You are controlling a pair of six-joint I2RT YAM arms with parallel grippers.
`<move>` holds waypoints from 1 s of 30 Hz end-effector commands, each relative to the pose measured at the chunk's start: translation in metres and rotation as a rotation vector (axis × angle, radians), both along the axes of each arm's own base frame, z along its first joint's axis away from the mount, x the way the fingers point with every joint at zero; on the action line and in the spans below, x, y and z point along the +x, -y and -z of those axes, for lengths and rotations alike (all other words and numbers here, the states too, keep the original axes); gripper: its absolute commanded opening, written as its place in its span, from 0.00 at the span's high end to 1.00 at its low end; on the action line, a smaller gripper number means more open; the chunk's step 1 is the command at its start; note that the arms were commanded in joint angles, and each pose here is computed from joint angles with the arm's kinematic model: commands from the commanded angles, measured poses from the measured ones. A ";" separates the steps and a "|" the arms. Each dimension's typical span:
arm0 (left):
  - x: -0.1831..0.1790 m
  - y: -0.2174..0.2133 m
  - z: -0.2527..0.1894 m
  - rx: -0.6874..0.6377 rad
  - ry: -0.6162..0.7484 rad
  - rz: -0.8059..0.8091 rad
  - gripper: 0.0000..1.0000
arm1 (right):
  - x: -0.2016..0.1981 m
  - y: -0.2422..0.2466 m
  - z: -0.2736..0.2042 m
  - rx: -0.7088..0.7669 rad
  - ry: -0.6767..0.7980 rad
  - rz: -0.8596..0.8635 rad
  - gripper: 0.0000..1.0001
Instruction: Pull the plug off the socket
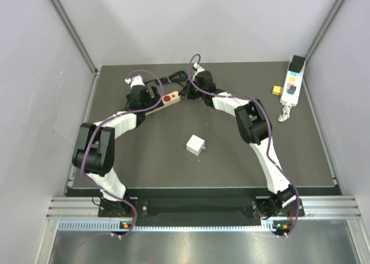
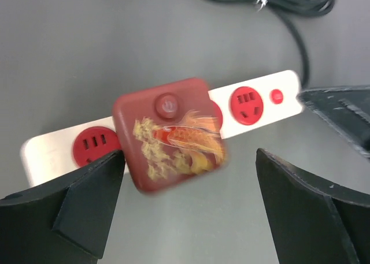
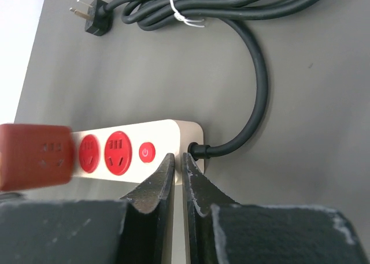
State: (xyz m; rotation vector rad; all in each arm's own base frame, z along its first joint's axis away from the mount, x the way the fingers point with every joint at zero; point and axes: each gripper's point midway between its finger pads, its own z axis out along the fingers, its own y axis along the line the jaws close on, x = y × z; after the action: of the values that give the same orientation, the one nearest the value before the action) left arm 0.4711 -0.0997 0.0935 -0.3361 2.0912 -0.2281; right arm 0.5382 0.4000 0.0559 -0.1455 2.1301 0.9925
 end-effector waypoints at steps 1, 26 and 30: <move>0.007 0.008 -0.066 -0.174 0.187 0.049 0.01 | -0.023 -0.011 0.008 -0.037 -0.039 -0.078 0.99; -0.032 -0.108 -0.008 -0.473 0.228 -0.204 0.45 | -0.048 0.025 -0.087 -0.345 0.227 -0.015 0.32; -0.031 -0.104 -0.010 -0.527 0.241 -0.155 0.57 | -0.057 -0.001 -0.113 -0.371 0.282 -0.049 0.20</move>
State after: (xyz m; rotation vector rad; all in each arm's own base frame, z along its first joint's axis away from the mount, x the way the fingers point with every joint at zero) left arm 0.4269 0.0149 0.0678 -0.8447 1.8519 -0.5549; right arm 0.4859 0.3799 0.1019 -0.4213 2.1664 0.6075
